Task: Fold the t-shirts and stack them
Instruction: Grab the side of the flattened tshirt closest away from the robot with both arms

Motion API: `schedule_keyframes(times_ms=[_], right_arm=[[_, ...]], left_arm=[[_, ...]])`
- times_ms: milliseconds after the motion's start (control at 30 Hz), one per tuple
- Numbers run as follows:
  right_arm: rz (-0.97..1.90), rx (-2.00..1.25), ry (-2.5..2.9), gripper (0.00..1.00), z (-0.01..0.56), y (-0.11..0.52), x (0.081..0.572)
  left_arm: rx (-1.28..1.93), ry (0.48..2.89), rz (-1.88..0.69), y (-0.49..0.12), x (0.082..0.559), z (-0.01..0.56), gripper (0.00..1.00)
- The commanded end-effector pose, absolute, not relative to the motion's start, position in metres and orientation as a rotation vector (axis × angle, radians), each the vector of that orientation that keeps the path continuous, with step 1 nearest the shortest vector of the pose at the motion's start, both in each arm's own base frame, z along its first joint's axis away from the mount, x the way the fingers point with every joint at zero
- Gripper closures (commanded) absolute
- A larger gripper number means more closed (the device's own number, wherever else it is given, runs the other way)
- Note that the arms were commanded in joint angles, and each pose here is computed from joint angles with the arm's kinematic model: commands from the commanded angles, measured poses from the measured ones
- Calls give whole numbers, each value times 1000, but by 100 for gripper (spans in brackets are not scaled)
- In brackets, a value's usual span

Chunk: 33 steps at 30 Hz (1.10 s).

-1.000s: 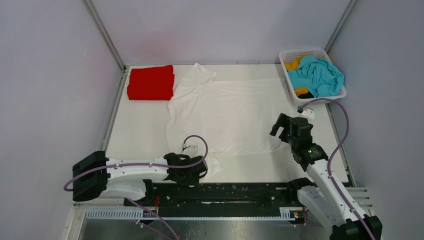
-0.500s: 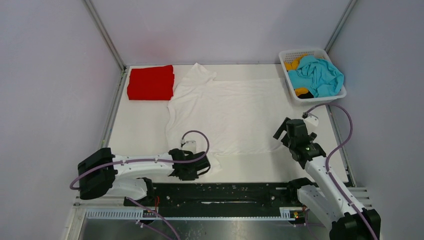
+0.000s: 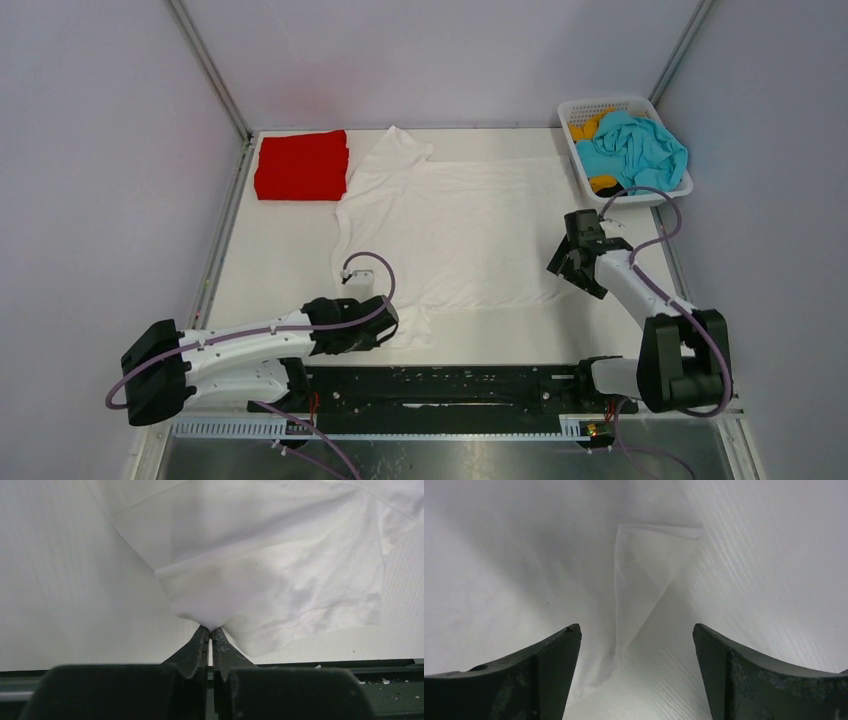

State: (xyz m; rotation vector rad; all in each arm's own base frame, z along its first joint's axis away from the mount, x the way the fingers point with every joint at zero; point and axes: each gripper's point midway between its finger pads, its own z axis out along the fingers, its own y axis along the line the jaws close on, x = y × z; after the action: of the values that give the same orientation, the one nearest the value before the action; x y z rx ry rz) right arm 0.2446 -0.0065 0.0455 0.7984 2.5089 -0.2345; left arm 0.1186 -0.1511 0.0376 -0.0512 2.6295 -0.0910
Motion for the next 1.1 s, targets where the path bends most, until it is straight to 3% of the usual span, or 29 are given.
schedule_keyframes(times_ms=[0, 100, 300, 400, 733, 933, 1067], right_arm=[[-251, 801, 2575, 10, 44, -6, 258], [-272, 819, 2615, 15, 36, -8, 262], [-322, 872, 2655, 42, 21, -16, 255], [-337, 919, 2653, 46, 16, -22, 252], [-284, 926, 2639, 75, 17, -22, 253], [-211, 897, 2632, 99, 25, -15, 256], [-175, 882, 2615, 100, 32, -12, 261]], left_arm=[[-39, 2583, -121, -152, 126, 40, 100], [-52, 2576, -131, -152, 127, 40, 100], [-63, 2565, -152, -154, 129, 41, 100], [-65, 2560, -155, -153, 131, 41, 100], [-67, 2555, -256, -165, 134, 49, 100], [-91, 2526, -401, -181, 152, 67, 100], [-148, 2464, -501, -187, 177, 91, 100]])
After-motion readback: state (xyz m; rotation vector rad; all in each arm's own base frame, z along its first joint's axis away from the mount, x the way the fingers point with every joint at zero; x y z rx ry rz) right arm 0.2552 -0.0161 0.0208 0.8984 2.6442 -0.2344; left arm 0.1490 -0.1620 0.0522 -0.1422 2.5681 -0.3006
